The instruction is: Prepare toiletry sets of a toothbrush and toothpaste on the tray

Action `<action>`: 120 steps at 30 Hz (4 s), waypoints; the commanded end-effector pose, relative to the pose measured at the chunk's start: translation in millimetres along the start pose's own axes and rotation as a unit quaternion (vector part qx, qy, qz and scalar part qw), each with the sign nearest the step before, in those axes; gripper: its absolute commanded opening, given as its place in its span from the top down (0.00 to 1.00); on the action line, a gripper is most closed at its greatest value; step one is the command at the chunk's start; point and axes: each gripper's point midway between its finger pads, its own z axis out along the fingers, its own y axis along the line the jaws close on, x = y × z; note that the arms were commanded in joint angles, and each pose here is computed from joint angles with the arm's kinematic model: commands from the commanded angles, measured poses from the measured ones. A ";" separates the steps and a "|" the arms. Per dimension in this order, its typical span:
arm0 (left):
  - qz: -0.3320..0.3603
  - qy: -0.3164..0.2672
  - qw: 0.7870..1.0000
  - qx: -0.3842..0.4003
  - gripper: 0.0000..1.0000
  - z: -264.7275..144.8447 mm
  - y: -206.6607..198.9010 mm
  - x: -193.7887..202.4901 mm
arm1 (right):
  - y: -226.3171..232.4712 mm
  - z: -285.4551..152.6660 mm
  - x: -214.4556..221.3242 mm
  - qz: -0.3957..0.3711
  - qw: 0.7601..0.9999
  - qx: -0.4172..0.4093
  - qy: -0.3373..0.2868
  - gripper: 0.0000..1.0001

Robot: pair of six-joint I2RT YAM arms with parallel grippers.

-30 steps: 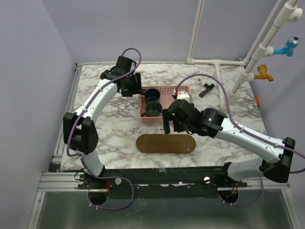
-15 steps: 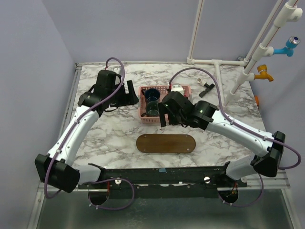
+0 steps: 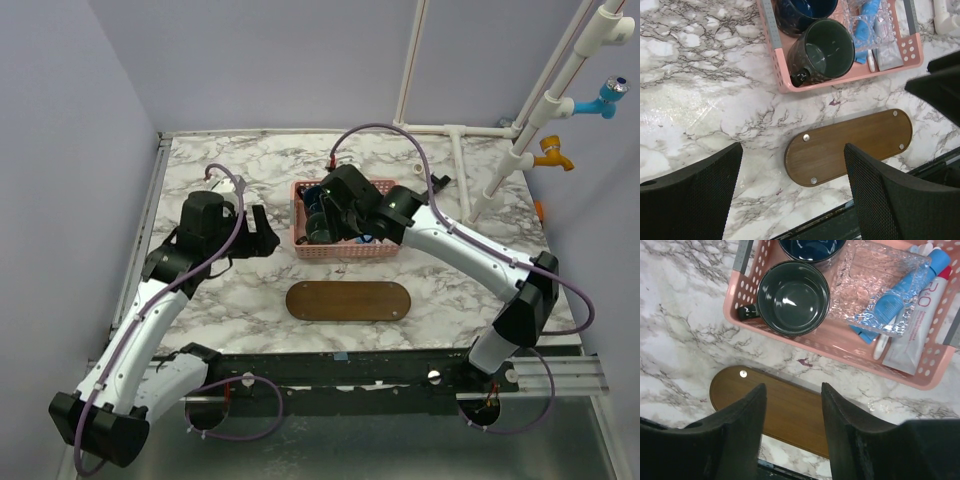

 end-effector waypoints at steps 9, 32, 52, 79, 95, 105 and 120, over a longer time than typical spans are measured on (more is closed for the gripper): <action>0.028 -0.060 0.998 0.022 0.18 -5.8 5.1 13.9 | 1.5 49.7 -17.3 -0.080 0.996 -0.014 0.029 0.56; 0.031 -0.074 0.997 0.001 0.19 -8.3 11.9 9.4 | -13.0 126.9 -20.2 -0.126 0.990 -0.040 0.050 0.62; 0.033 -0.076 0.997 0.001 0.19 -7.8 11.6 7.4 | -17.8 153.8 -21.3 -0.132 0.988 -0.056 0.060 0.62; 0.033 -0.070 0.997 0.001 0.19 -6.0 11.5 7.9 | -21.2 176.1 26.7 -0.128 0.983 -0.062 0.115 0.70; 0.032 -0.065 0.997 0.002 0.19 -4.4 11.4 9.7 | -22.0 183.9 26.3 -0.131 0.982 -0.053 0.126 0.97; 0.032 -0.068 0.997 0.001 0.19 -5.6 11.6 8.8 | -25.3 161.8 1.9 -0.133 0.986 -0.044 0.095 1.00; 0.031 -0.069 0.997 -0.001 0.19 -6.0 12.4 8.9 | -25.4 116.3 -44.1 -0.127 0.990 -0.046 0.034 1.00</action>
